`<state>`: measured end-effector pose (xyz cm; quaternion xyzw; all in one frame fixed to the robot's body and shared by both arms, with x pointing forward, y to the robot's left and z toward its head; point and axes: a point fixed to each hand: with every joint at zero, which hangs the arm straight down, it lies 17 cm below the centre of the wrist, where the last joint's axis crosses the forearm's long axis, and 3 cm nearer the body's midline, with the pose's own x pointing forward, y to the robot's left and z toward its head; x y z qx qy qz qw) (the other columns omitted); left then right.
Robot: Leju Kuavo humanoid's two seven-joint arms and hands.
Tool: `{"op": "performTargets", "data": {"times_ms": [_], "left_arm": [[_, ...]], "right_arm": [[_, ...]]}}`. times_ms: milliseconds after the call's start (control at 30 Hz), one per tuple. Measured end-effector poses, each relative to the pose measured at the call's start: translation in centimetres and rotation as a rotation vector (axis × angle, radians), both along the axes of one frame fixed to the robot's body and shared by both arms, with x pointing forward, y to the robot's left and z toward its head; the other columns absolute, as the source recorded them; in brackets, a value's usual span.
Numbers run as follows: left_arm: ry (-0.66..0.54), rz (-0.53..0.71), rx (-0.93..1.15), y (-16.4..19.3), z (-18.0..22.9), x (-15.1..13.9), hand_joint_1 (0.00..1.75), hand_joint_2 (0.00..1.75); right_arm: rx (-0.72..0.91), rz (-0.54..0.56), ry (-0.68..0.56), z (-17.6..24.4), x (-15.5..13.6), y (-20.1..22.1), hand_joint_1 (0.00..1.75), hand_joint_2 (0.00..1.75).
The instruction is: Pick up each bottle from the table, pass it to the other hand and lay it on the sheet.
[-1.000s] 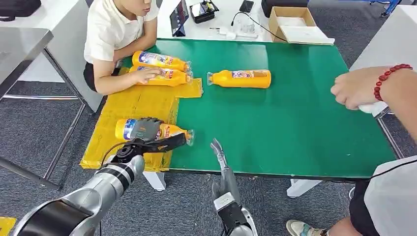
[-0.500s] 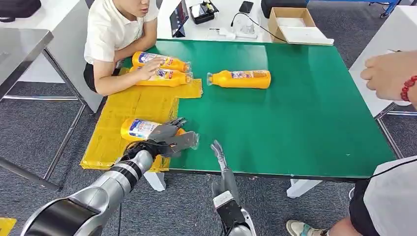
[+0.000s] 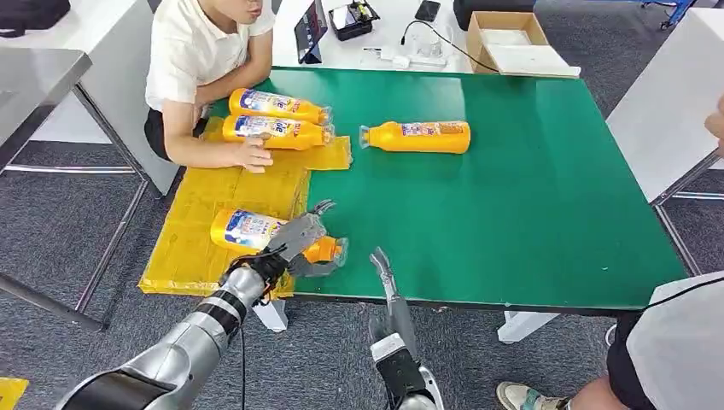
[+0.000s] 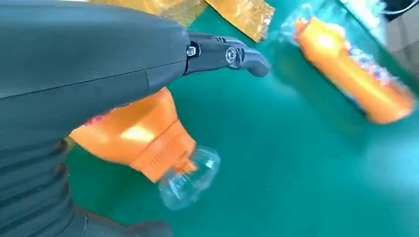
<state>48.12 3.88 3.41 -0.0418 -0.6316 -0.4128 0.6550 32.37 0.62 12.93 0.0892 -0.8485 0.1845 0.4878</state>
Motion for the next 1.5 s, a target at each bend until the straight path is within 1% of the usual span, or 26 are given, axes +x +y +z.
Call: {"op": "performTargets", "data": {"times_ms": [67, 133, 200, 333, 433, 467, 533, 567, 633, 700, 733, 833, 967, 1167, 1333, 1500], "left_arm": [[0.025, 0.022, -0.128, -0.2, 1.1, -0.4, 0.0, 1.75], [0.016, 0.083, -0.254, 0.3, 2.7, -0.5, 0.0, 1.75], [-0.006, 0.146, -0.338, 1.2, 4.0, -0.7, 0.0, 1.75], [-0.042, 0.215, -0.475, 2.4, 6.0, -2.3, 0.0, 1.75], [-0.066, 0.215, -0.515, 2.4, 7.0, -3.6, 0.0, 1.75], [-0.072, 0.22, -0.531, 2.5, 7.3, -3.9, 0.0, 1.75], [-0.073, 0.238, -0.585, 2.9, 8.1, -4.5, 0.0, 1.75], [-0.067, 0.254, -0.626, 3.3, 8.5, -4.8, 0.0, 1.75], [-0.064, 0.289, -0.706, 4.0, 9.3, -5.6, 0.0, 1.75], [-0.087, 0.327, -0.749, 5.1, 10.1, -6.5, 0.0, 1.75], [-0.111, 0.342, -0.751, 5.6, 10.5, -6.9, 0.0, 1.75], [-0.268, 0.398, -0.68, 7.3, 12.3, -8.1, 0.0, 1.75], [-0.319, 0.394, -0.677, 7.6, 13.7, -9.2, 0.0, 1.75], [-0.34, 0.384, -0.686, 7.6, 14.6, -9.7, 0.0, 1.75], [-0.343, 0.358, -0.694, 7.0, 15.1, -10.6, 0.0, 1.75], [-0.359, 0.339, -0.675, 6.2, 15.6, -11.2, 0.0, 1.75]], "right_arm": [[-0.002, -0.013, 0.001, -0.1, 0.1, -0.3, 0.0, 0.0], [-0.007, -0.028, 0.006, -0.5, 0.0, -0.7, 0.0, 0.0], [-0.013, -0.036, 0.012, -0.9, -0.2, -1.0, 0.0, 0.0], [-0.009, -0.044, 0.023, -1.3, -0.5, -1.4, 0.0, 0.0], [-0.004, -0.045, 0.023, -1.2, -0.6, -1.6, 0.0, 0.0], [0.004, -0.047, 0.026, -1.1, -0.5, -1.7, 0.0, 1.75], [0.019, -0.061, 0.026, -0.8, -0.5, -2.0, 0.0, 1.75], [0.012, -0.084, 0.008, -0.5, -0.5, -2.4, 0.0, 1.75], [-0.028, -0.162, -0.047, 0.0, 0.0, -3.9, 0.0, 1.75], [-0.109, -0.237, -0.127, 0.3, 0.6, -5.8, 0.0, 1.75], [-0.152, -0.264, -0.161, 0.3, 0.9, -6.7, 0.0, 1.75], [-0.354, -0.336, -0.234, -0.8, 2.7, -10.1, 0.0, 1.75], [-0.422, -0.418, -0.232, -1.4, 4.3, -13.9, 0.0, 1.75], [-0.439, -0.462, -0.227, -1.5, 4.9, -15.7, 0.0, 1.75], [-0.593, -0.499, -0.199, -3.3, 6.3, -17.4, 0.0, 1.75], [-0.707, -0.495, -0.146, -5.4, 8.3, -19.0, 0.0, 1.75]]}}
